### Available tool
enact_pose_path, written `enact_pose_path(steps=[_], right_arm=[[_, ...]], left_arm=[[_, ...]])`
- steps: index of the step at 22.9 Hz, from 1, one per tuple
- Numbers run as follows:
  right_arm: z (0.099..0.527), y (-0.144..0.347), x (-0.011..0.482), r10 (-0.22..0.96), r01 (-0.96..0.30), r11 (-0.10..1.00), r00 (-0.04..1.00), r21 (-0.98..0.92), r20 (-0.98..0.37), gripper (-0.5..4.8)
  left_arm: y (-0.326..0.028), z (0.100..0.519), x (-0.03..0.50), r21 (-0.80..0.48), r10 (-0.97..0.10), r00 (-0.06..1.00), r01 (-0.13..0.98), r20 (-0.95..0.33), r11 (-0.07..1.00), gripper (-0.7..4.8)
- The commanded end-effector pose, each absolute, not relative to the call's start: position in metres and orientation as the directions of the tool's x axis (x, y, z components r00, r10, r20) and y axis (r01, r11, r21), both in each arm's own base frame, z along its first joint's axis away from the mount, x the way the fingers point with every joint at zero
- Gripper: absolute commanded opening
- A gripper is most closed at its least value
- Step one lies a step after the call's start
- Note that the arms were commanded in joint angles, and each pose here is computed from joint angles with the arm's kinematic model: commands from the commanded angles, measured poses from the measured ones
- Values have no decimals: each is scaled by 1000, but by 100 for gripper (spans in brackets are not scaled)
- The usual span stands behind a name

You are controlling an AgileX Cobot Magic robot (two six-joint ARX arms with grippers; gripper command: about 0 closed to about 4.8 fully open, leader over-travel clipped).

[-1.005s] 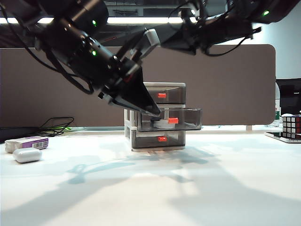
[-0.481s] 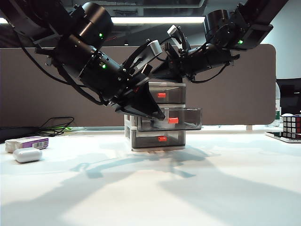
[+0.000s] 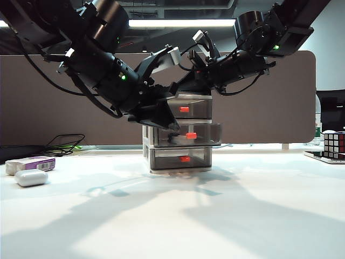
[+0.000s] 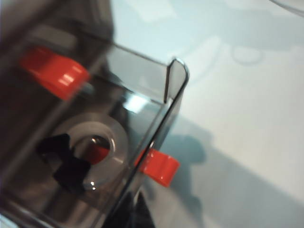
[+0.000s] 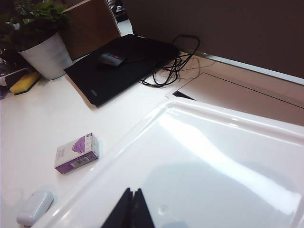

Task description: Open the second layer of the drawer on the table, pick up the transparent tape on the table and put it in, and finally close the drawer.

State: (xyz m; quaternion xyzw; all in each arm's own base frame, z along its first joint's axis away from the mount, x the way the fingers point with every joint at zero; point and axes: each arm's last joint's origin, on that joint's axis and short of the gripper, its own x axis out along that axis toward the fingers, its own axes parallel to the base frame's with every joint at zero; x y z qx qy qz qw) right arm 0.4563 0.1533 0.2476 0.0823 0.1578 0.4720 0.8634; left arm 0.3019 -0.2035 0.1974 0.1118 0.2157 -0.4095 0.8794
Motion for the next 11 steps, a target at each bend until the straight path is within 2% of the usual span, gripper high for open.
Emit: enact_pose_path(steps=[1,7,11], right_arm=[[247,154,455,840,-790,543,501,284,-210,-5],[243,153,454,830,-785,555,501,274,-245,-5],[242,153,454,828,-788,557,502,262,-248,-5]], left_arm=[[-204,201,307,64,-642,638,728,-426,682,-6],[-208,185,314,59,-639,641,724,-424,687,-6],[-207,182,317,106,-558,714,650,-423,752,-6]])
